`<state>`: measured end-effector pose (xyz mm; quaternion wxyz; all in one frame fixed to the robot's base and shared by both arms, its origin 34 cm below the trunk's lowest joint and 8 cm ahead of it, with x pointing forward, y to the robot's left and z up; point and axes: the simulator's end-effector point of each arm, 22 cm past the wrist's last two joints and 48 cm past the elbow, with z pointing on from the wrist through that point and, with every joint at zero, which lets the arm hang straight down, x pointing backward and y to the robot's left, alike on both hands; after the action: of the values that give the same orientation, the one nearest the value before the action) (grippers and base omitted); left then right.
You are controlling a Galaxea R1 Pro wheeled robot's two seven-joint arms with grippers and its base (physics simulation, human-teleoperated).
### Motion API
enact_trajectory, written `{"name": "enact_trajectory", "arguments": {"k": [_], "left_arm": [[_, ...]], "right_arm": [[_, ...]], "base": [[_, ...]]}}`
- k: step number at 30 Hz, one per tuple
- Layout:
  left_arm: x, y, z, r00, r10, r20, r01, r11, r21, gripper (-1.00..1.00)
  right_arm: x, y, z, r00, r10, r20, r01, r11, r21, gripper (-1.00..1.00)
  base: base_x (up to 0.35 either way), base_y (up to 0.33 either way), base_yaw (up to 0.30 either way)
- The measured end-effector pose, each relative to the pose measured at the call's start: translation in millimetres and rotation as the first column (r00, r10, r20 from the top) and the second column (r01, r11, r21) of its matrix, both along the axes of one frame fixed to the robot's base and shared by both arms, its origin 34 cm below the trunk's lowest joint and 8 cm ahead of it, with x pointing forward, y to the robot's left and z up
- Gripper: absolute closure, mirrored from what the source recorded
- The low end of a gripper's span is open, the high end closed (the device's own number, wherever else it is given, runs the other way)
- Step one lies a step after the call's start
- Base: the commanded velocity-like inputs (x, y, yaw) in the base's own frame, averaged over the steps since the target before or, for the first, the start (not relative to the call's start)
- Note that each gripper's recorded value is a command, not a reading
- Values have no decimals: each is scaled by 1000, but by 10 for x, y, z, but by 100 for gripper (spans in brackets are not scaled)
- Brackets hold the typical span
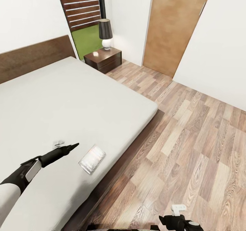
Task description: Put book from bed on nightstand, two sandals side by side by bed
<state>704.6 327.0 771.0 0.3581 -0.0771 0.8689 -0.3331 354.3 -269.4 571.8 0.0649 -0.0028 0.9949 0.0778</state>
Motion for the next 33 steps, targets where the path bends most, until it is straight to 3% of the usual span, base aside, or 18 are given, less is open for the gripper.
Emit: {"name": "enact_trajectory", "arguments": {"k": [15,33], "left_arm": [[84,22,-35,1000,24,-11,-24,999,-23,-100],[57,-211,-1,999,-37,12,38,994,-104,-100]], "right_arm": [[-95,23,-53,1000,3,-22,-3,1000,3,-100],[-206,36,-111,999,4,-47,-4,1000,5,-100]], "base": [[0,0,0],[0,0,0]]}}
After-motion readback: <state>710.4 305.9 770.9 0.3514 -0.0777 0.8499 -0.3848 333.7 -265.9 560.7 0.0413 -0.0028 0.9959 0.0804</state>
